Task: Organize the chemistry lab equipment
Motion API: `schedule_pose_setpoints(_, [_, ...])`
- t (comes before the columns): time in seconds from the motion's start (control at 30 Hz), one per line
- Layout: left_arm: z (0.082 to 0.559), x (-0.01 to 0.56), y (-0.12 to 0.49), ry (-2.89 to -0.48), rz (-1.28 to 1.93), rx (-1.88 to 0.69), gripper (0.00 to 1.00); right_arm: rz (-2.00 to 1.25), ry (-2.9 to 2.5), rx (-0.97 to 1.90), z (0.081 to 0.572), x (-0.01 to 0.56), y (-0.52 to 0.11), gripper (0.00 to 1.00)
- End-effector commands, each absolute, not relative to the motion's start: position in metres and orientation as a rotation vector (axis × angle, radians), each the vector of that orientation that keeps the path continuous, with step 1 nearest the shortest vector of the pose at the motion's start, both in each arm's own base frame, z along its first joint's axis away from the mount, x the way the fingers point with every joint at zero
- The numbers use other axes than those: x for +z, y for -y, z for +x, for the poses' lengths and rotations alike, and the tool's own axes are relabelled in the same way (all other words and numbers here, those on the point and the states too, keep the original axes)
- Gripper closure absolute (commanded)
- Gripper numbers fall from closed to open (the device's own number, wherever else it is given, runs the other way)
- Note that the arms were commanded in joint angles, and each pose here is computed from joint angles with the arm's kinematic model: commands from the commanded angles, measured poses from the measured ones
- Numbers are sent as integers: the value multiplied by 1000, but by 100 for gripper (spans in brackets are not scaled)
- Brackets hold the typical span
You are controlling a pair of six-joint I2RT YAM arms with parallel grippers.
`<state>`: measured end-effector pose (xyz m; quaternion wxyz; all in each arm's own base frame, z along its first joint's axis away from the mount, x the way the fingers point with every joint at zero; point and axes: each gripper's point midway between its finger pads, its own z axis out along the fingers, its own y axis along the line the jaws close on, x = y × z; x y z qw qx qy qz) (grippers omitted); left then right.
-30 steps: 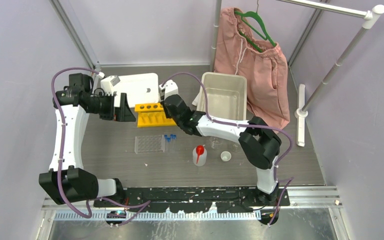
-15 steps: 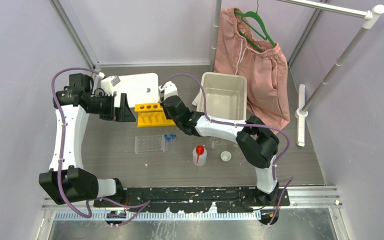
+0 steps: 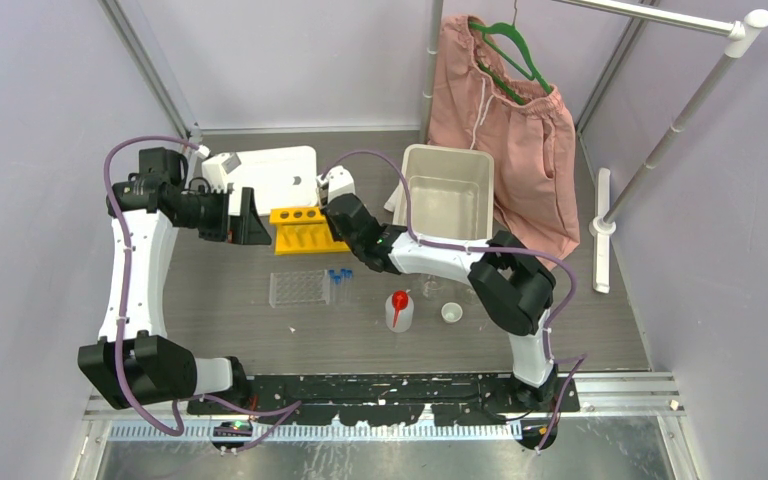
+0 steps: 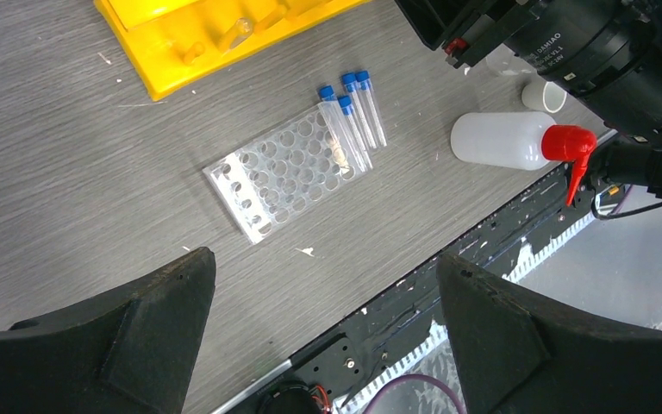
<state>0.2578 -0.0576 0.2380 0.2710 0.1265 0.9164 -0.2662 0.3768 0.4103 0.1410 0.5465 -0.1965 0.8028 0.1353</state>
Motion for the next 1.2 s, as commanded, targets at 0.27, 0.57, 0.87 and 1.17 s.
schedule_pose_setpoints(0.27, [261, 245, 53, -2434, 358, -663, 0, -377, -1866, 343, 378, 170, -406, 61])
schedule_pose_setpoints(0.57, [259, 249, 53, -2426, 354, -664, 0, -283, -1834, 360, 351, 223, -397, 54])
schedule_pose_setpoints(0.87, [257, 254, 54, -2421, 357, -659, 0, -203, -2178, 433, 288, 180, -397, 67])
schedule_pose_setpoints(1.17, [254, 255, 54, -2419, 359, -657, 0, -197, -2479, 312, 253, 110, -380, 74])
